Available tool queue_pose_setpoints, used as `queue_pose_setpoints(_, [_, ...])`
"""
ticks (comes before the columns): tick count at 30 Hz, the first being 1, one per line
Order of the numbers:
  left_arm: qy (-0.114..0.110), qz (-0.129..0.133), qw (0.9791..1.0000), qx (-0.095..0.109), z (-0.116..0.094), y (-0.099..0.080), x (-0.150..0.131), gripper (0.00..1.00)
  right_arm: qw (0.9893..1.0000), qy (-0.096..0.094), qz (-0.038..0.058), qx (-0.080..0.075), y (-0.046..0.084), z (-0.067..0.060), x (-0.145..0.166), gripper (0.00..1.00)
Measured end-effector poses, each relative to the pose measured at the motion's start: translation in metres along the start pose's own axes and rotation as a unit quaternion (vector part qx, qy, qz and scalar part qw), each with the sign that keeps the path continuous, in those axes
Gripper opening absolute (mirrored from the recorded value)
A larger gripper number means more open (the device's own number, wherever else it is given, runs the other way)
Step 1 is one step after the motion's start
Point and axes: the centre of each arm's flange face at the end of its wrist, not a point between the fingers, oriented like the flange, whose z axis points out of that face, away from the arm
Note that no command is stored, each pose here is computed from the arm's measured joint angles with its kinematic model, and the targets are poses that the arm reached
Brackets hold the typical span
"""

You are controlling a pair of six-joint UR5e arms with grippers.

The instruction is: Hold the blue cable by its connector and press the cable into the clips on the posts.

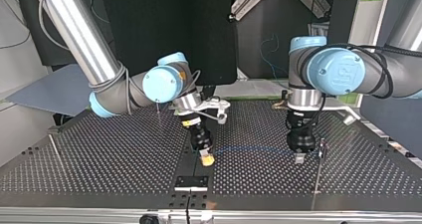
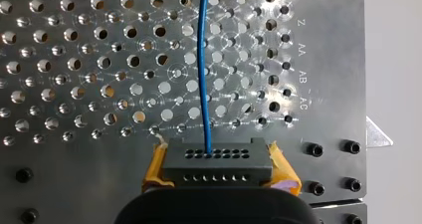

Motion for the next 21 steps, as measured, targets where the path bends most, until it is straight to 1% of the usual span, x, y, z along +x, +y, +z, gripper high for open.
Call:
queue_pose_setpoints(5, [0.001, -0.001, 1.0000, -0.005, 0.000, 0.001, 0.001, 0.00, 1.0000, -0.006, -0.0013, -0.003, 0.002, -0.002, -0.007, 0.00])
queue_pose_setpoints(10, [0.006, 0.002, 0.9999, -0.008, -0.005, -0.001, 0.012, 0.00, 0.9997, -0.022, -0.0039, -0.014, 0.006, -0.008, -0.022, 0.00])
queue_pose_setpoints(16, [0.009, -0.001, 0.9999, -0.005, -0.014, -0.010, 0.033, 0.00, 0.9988, -0.040, -0.0036, -0.029, 0.007, -0.017, -0.044, 0.00])
queue_pose_setpoints(21, [0.028, 0.003, 0.9996, -0.006, -0.019, -0.022, 0.059, 0.00, 0.9980, -0.046, -0.0072, -0.042, 0.006, -0.023, -0.058, 0.00])
